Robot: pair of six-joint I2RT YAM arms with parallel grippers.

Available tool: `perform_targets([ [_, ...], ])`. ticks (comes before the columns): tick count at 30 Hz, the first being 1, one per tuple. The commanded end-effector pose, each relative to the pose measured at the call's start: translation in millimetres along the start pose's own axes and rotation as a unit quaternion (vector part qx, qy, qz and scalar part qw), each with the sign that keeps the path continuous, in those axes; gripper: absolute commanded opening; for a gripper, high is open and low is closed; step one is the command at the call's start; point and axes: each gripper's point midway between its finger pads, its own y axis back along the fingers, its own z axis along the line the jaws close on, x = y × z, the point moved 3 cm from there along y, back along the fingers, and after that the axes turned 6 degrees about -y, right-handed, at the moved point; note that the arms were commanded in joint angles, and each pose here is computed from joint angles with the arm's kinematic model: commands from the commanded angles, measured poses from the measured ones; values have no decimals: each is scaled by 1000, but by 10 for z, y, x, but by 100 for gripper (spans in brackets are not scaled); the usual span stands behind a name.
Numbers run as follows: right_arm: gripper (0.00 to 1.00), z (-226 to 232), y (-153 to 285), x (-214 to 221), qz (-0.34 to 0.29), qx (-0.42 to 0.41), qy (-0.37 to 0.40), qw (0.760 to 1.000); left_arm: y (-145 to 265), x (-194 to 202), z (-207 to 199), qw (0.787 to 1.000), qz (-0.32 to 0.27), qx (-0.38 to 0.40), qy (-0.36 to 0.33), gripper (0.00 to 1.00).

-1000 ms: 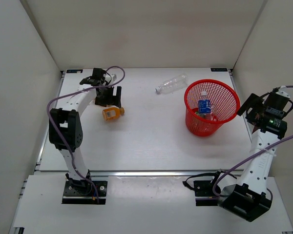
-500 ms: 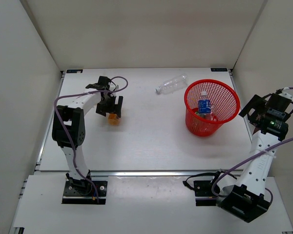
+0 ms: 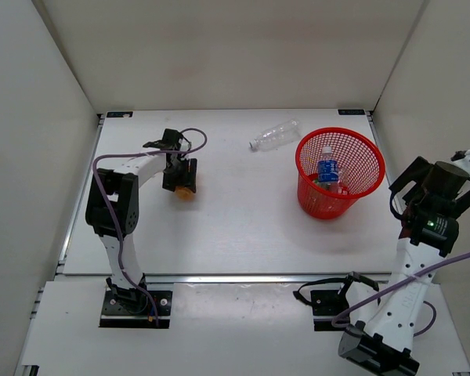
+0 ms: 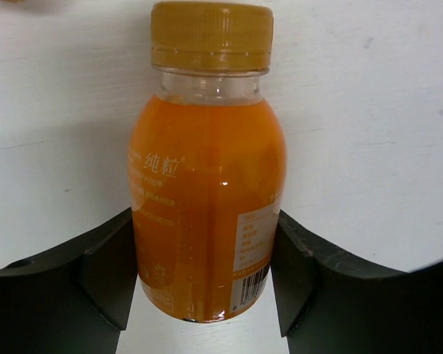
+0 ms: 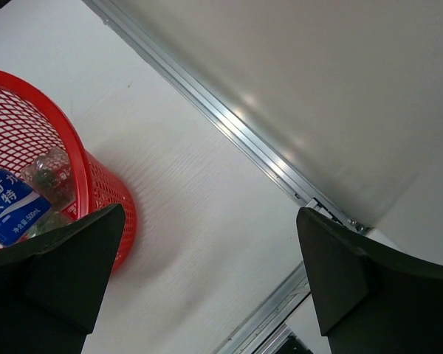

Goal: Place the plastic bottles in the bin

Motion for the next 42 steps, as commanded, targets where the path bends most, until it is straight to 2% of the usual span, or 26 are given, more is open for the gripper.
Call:
perform_targets([
  [1, 99, -20, 84, -122, -29, 16, 9, 999, 264, -198, -302, 997, -57, 47, -9, 50],
  [4, 99, -36, 131, -106, -37, 17, 8, 999, 629, -440, -665, 990, -112, 86, -26, 46],
  [8, 100, -97, 178, -81, -43, 34, 16, 998, 1489, -926, -1649, 952, -241, 165, -94, 46],
  [10, 99, -109, 199, -90, -48, 42, 19, 998, 2045, -1156, -2275, 912, -314, 231, -129, 47],
  [11, 99, -97, 218, -93, -49, 37, 19, 998, 2090, -1174, -2469, 904, -316, 255, -132, 47],
  [13, 99, -50, 256, -103, -54, 20, 14, 998, 2479, -1286, -2987, 865, -355, 319, -158, 47],
  [14, 99, -50, 260, -104, -55, 20, 16, 998, 2386, -1295, -3149, 862, -342, 338, -160, 47],
  [17, 99, 13, 342, -143, -60, -1, 10, 998, 2553, -1328, -3713, 834, -358, 380, -178, 46],
  [18, 99, 40, 343, -147, -60, -7, 8, 998, 2354, -1326, -3825, 839, -342, 385, -177, 47],
  [20, 99, 79, 349, -127, -55, -17, 10, 998, 2419, -1332, -4055, 823, -344, 415, -179, 49],
  [24, 99, 112, 352, -125, -49, -24, 18, 998, 2161, -1238, -4341, 823, -320, 435, -175, 54],
  [25, 100, 124, 341, -120, -46, -26, 17, 998, 2109, -1212, -4366, 826, -318, 430, -179, 67],
  [26, 99, 157, 348, -113, -43, -36, 21, 998, 2061, -1177, -4381, 831, -313, 423, -181, 77],
  [27, 99, 173, 321, -104, -39, -39, 22, 998, 2058, -1176, -4380, 831, -315, 420, -183, 84],
  [29, 99, 199, 329, -81, -36, -50, 22, 998, 2080, -1145, -4344, 834, -311, 415, -189, 90],
  [30, 99, 210, 326, -96, -37, -52, 24, 998, 2159, -1159, -4301, 832, -315, 415, -191, 98],
  [37, 99, 696, 346, -133, -17, -166, 70, 984, 2573, -1078, -3569, 867, -362, 283, -193, 99],
  [39, 99, 944, 373, -117, -3, -213, 97, 972, 2495, -991, -3087, 892, -352, 224, -170, 99],
  [40, 99, 1093, 408, -105, -1, -236, 110, 965, 2249, -931, -2835, 912, -327, 195, -153, 99],
  [41, 99, 1196, 427, -123, -4, -251, 119, 961, 2411, -906, -2638, 912, -340, 188, -131, 98],
  [42, 99, 1375, 499, -94, -8, -285, 135, 949, 2304, -811, -2316, 924, -332, 160, -101, 98],
])
